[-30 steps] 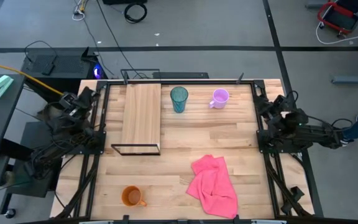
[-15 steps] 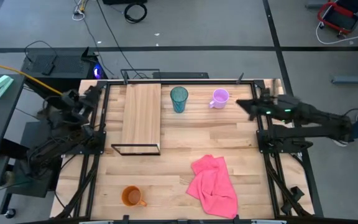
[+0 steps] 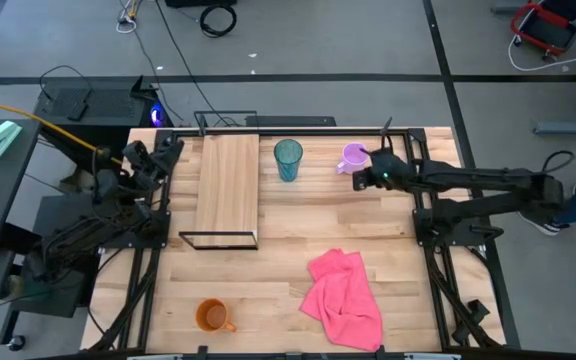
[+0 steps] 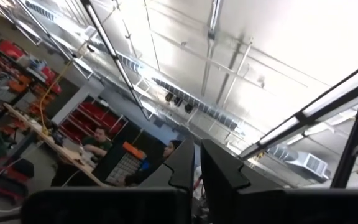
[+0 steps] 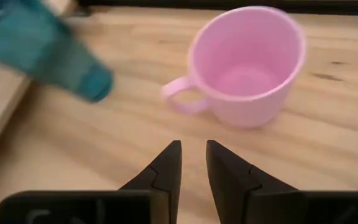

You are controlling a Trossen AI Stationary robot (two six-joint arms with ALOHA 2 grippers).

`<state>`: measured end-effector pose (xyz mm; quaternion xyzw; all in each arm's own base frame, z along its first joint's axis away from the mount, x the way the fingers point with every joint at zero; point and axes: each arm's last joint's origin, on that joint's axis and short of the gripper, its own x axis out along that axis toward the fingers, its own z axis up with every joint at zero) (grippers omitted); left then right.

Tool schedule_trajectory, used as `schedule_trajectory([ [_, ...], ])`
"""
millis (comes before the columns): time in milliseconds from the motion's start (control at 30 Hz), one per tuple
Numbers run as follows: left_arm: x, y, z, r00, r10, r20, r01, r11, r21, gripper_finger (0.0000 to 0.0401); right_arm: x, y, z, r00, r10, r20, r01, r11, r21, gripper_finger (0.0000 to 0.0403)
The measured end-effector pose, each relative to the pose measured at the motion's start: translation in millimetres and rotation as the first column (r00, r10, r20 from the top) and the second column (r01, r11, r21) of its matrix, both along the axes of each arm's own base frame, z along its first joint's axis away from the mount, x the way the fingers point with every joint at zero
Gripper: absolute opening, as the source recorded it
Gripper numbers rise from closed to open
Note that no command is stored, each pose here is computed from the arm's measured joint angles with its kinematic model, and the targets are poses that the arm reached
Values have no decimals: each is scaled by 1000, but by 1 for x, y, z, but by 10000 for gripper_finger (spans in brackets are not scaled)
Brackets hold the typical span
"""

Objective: Stack small to large cups/mugs on shelf
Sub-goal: Put the pink mug on the shelf

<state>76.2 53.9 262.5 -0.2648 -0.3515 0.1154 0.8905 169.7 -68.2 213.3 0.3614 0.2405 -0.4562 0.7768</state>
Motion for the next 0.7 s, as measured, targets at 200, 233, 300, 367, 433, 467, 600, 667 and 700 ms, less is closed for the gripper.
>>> schedule_trajectory([
  [200,0,0,0,1000,-14,-7,14,1000,7,37,-2,-20,-8,996,-82,-28,83,996,32,83],
  [233,0,0,0,1000,-17,-8,17,1000,9,36,-2,-23,-8,996,-88,-26,89,996,29,83],
  [300,0,-1,0,1000,-21,-10,21,1000,10,35,-4,-27,-7,994,-107,-20,107,994,24,83],
  [367,1,-1,0,1000,-23,-12,24,1000,12,36,-6,-31,-6,992,-129,-10,130,991,19,83],
  [433,1,-1,0,1000,-23,-12,23,1000,12,38,-8,-35,-6,989,-149,-10,149,989,16,83],
  [467,1,-1,0,1000,-23,-12,23,1000,12,39,-9,-37,-6,987,-159,-11,159,987,15,83],
  [600,1,-1,0,1000,-22,-12,23,1000,12,40,-14,-44,-6,981,-193,-18,193,981,9,83],
  [667,1,-1,0,1000,-23,-13,23,1000,12,37,-16,-48,-7,978,-208,-27,208,978,6,83],
  [700,1,-1,0,1000,-23,-13,23,1000,12,36,-17,-50,-8,976,-216,-32,216,976,9,83],
])
